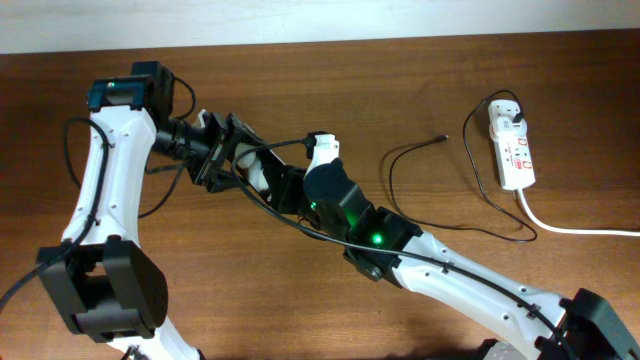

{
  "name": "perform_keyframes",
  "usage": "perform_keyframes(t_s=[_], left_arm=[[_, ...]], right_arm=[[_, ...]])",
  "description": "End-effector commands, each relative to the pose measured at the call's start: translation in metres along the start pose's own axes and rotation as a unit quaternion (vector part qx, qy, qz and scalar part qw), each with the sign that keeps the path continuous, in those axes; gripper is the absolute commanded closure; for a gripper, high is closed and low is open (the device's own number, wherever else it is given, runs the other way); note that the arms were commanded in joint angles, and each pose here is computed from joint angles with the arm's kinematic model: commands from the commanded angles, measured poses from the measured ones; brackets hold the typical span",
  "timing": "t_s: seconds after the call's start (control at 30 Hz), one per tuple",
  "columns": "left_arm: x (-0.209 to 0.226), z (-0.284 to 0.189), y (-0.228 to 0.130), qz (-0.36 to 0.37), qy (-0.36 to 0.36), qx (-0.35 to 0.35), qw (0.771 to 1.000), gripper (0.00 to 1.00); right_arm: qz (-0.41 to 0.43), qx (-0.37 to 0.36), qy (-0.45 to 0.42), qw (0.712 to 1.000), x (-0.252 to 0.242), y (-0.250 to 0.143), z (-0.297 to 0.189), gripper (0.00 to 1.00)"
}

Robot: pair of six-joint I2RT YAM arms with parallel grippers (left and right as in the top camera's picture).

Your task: Plug charger to phone and switch on socket

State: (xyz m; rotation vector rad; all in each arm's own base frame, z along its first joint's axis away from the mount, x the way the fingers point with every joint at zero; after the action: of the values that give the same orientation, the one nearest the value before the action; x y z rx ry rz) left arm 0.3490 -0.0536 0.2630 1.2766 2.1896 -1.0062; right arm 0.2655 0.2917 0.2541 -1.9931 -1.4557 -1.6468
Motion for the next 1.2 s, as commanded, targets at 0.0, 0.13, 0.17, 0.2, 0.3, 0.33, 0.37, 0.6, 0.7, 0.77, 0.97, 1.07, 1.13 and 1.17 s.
perform_keyframes(t_s=[0.0,0.13,0.17,0.2,0.3,0.33,0.37,0.6,0.7,0.77,0.97,1.07,1.13,1.17], left_arm=[[-0.002,-0.011,-0.002,0.034,-0.035,0.003,0.999,0.06],[0.003,-0.054,-0.017,0.105,-0.057,-0.054,0.991,0.01],[0.005,-0.065,-0.027,0.128,-0.051,-0.072,0.988,0.01],[0.008,-0.078,-0.039,0.150,-0.033,-0.096,0.983,0.01],[0.019,-0.110,-0.082,0.187,0.045,-0.174,0.966,0.01],[0.021,-0.122,-0.101,0.204,0.065,-0.209,0.954,0.01],[0.024,-0.136,-0.127,0.215,0.092,-0.259,0.937,0.01],[0.045,-0.154,-0.274,0.279,0.153,-0.473,0.822,0.01],[0.058,-0.141,-0.289,0.278,0.141,-0.492,0.813,0.01],[0.072,-0.126,-0.280,0.256,0.123,-0.503,0.816,0.01],[0.102,-0.083,-0.214,0.214,0.043,-0.465,0.858,0.01],[0.123,-0.053,-0.168,0.131,-0.042,-0.435,0.890,0.01],[0.130,-0.041,-0.153,0.099,-0.078,-0.422,0.898,0.01],[0.134,-0.037,-0.147,0.078,-0.093,-0.420,0.899,0.01]], right_arm=[[0.005,0.006,0.001,1.000,0.002,0.005,0.001,0.92],[0.017,0.032,0.013,0.999,-0.004,0.018,0.000,0.96],[0.021,0.039,0.017,0.999,-0.006,0.024,-0.002,0.96],[0.026,0.046,0.018,0.998,-0.009,0.030,-0.004,0.96],[0.042,0.054,-0.010,0.998,-0.024,0.044,-0.012,0.96],[0.049,0.060,-0.015,0.997,-0.028,0.048,-0.016,0.96],[0.059,0.074,-0.020,0.995,-0.034,0.054,-0.020,0.96],[0.088,0.152,0.014,0.984,-0.051,0.073,-0.034,0.96],[0.084,0.171,0.027,0.981,-0.052,0.074,-0.037,0.96],[0.086,0.179,0.029,0.980,-0.055,0.077,-0.040,0.96],[0.094,0.198,0.041,0.975,-0.058,0.079,-0.043,0.96],[0.100,0.203,0.033,0.973,-0.060,0.077,-0.044,0.96],[0.125,0.204,0.027,0.971,-0.060,0.077,-0.044,0.96],[0.146,0.205,0.023,0.968,-0.060,0.077,-0.044,0.96]])
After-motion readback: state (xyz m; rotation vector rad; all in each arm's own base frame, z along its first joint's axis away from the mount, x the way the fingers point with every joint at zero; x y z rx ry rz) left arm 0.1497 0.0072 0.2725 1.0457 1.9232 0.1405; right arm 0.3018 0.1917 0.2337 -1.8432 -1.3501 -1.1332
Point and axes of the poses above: each gripper's point midway between its finger pads, its own z axis out along the fingers, its own x axis along the line the jaws close on, y = z × x, the point moved 9 cm from there along -z, back along the fingers, and after that the axes turned 7 degrees about z, right-handed, at the moved point
